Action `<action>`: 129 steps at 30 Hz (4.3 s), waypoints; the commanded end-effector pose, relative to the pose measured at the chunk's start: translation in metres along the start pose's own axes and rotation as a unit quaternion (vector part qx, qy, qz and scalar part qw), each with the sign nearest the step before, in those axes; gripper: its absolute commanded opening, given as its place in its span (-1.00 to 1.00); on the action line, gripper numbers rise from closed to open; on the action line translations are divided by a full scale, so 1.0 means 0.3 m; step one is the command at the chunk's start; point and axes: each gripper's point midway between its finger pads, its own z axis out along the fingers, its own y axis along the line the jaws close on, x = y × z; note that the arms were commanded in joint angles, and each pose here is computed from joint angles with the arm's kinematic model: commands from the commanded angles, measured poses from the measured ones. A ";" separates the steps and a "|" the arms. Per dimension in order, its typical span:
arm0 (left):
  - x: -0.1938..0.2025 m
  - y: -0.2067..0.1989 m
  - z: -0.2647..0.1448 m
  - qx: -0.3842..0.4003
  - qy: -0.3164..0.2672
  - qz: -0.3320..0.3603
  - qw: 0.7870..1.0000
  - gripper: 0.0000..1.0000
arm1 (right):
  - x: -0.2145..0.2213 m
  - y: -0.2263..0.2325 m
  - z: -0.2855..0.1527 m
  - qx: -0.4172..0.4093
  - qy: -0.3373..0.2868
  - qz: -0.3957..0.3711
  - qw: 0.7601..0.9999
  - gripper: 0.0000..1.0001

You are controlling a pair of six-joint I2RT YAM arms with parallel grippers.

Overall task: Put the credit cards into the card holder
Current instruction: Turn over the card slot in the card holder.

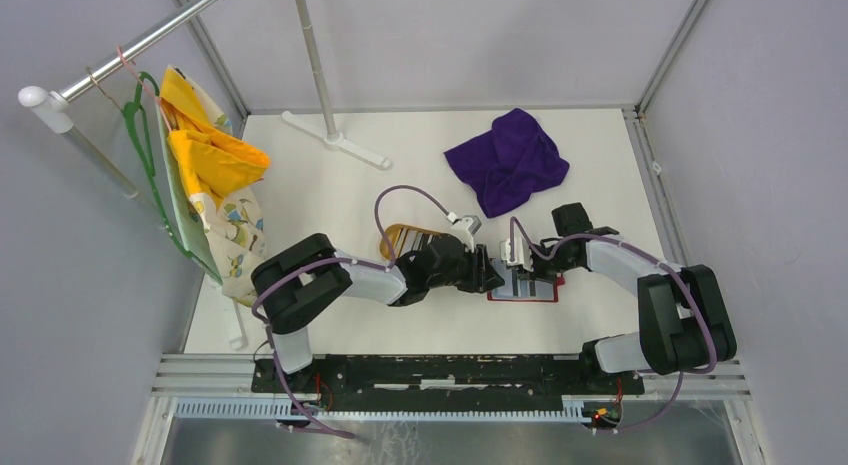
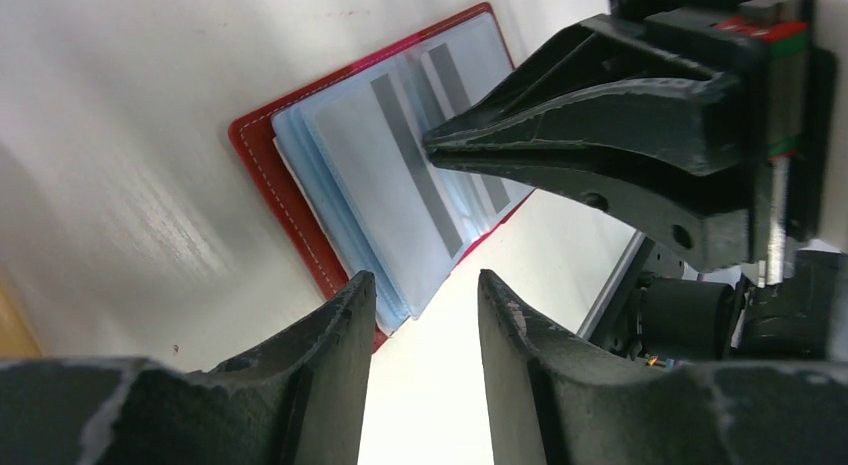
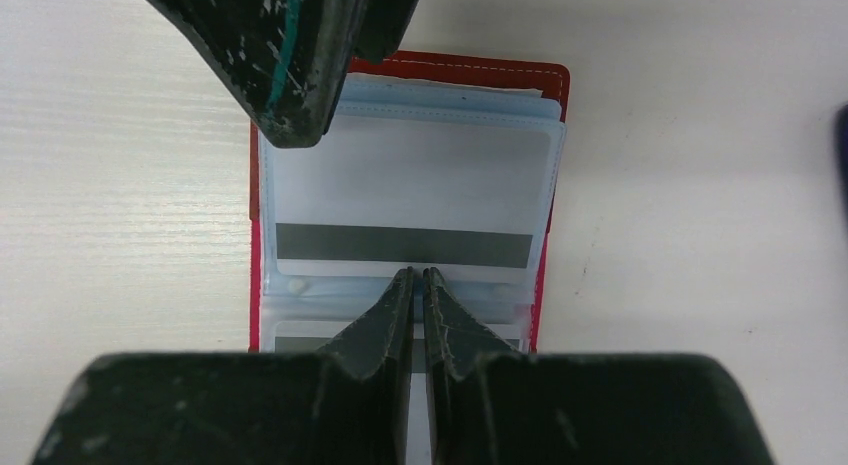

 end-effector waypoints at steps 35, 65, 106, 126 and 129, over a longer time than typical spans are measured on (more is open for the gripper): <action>-0.055 -0.012 0.038 -0.017 -0.006 -0.007 1.000 0.03 | 0.032 0.024 0.015 -0.020 0.024 0.008 0.999 -0.77; -0.063 -0.083 0.035 0.004 -0.010 0.006 1.000 0.03 | 0.033 0.027 0.014 -0.021 0.024 0.011 0.999 -0.76; -0.091 -0.086 0.062 -0.011 -0.011 0.027 1.000 -0.01 | 0.039 0.033 0.018 -0.027 0.027 0.015 0.999 -0.76; -0.078 -0.036 0.099 -0.044 0.005 0.033 0.998 0.04 | 0.038 0.034 0.017 -0.028 0.027 0.015 0.999 -0.76; -0.072 -0.033 0.100 -0.046 0.007 0.034 0.998 0.04 | 0.039 0.037 0.018 -0.029 0.028 0.016 0.999 -0.76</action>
